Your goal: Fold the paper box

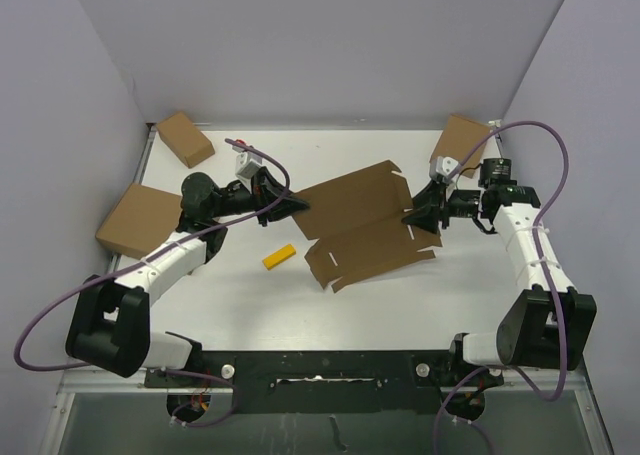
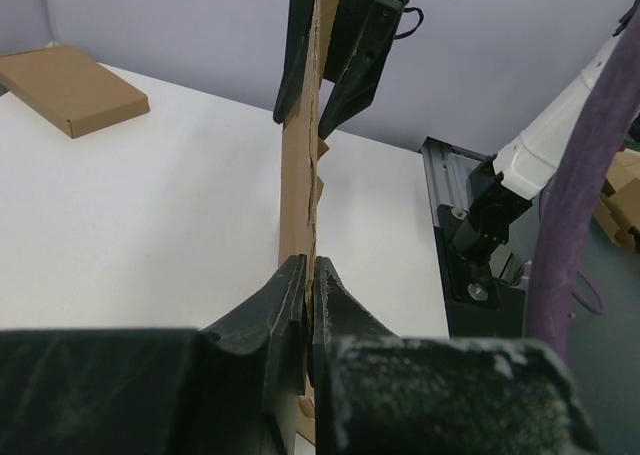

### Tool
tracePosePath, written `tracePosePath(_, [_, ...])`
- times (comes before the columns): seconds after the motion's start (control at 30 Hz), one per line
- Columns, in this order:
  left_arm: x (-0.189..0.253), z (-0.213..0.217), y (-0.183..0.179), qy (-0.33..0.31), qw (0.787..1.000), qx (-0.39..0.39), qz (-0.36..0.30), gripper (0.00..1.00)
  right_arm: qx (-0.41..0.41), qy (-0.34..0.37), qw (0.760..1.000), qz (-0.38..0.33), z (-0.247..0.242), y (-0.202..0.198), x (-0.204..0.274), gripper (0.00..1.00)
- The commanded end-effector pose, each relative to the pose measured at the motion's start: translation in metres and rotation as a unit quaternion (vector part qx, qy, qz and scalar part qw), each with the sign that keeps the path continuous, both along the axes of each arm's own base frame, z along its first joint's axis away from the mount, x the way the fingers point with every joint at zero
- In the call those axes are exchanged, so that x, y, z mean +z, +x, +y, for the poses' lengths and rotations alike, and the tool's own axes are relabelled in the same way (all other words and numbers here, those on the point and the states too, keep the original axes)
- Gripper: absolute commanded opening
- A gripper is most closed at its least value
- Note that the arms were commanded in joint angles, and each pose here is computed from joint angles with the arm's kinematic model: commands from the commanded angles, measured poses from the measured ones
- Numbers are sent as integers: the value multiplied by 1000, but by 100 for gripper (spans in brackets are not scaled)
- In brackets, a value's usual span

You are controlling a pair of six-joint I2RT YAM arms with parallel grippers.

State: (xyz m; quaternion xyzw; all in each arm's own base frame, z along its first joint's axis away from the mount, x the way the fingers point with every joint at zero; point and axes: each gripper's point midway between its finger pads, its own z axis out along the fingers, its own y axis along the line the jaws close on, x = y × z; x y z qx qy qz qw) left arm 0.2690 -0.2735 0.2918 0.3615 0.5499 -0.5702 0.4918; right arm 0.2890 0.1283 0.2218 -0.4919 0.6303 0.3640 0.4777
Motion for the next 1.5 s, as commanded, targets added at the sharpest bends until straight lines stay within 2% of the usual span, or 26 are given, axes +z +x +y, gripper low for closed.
tracePosePath(0.0, [12,0,-6,-15,999,-24,-29,0,20,-6,998,-52,6,7,14,41])
tracePosePath(0.2, [11,-1,-9,-17,999,-38,-23,0,52,-13,996,-74,17,-3,13,37])
tracePosePath(0.47, [11,-1,-8,-19,999,-39,-20,0,59,-24,994,-84,18,-6,11,19])
tracePosePath(0.57, [11,-1,-8,-19,999,-38,-20,0,59,-24,994,-83,18,-7,11,10])
tracePosePath(0.63, [11,-1,-8,-20,999,-37,-20,0,60,-24,995,-82,18,-7,10,0])
tracePosePath(0.9, [11,0,-5,-21,999,-30,-20,0,61,-20,995,-78,21,-10,15,0])
tracePosePath(0.93, [12,2,-3,-22,999,-24,-22,0,58,-22,995,-74,20,-10,15,6])
tracePosePath(0.97, [12,3,0,-22,999,-18,-21,0,56,-26,996,-71,19,-10,14,22])
tracePosePath(1.0, [13,5,3,-23,999,-12,-23,0,52,-31,996,-70,17,-10,14,44])
tracePosePath(1.03, [13,7,7,-23,999,-2,-24,0,48,-34,996,-72,15,-11,15,61])
tracePosePath(1.07, [13,9,10,-23,999,5,-24,0,44,-34,996,-76,12,-12,18,71])
tracePosePath(1.13, [12,14,17,-21,999,24,-23,0,35,-27,996,-83,3,-17,27,80])
tracePosePath(1.27, [-2,17,26,0,999,45,-6,0,-23,-2,996,-85,-27,-16,42,82])
tracePosePath(1.37, [-12,18,32,16,998,62,2,0,-95,22,993,-59,-60,-4,43,80])
tracePosePath(1.4, [-14,19,35,20,997,70,3,0,-124,30,991,-36,-71,0,37,78])
tracePosePath(1.43, [-17,20,38,24,997,78,6,0,-157,38,987,-6,-83,5,26,71])
tracePosePath(1.47, [-20,20,41,28,996,86,10,0,-195,37,980,23,-95,12,12,60])
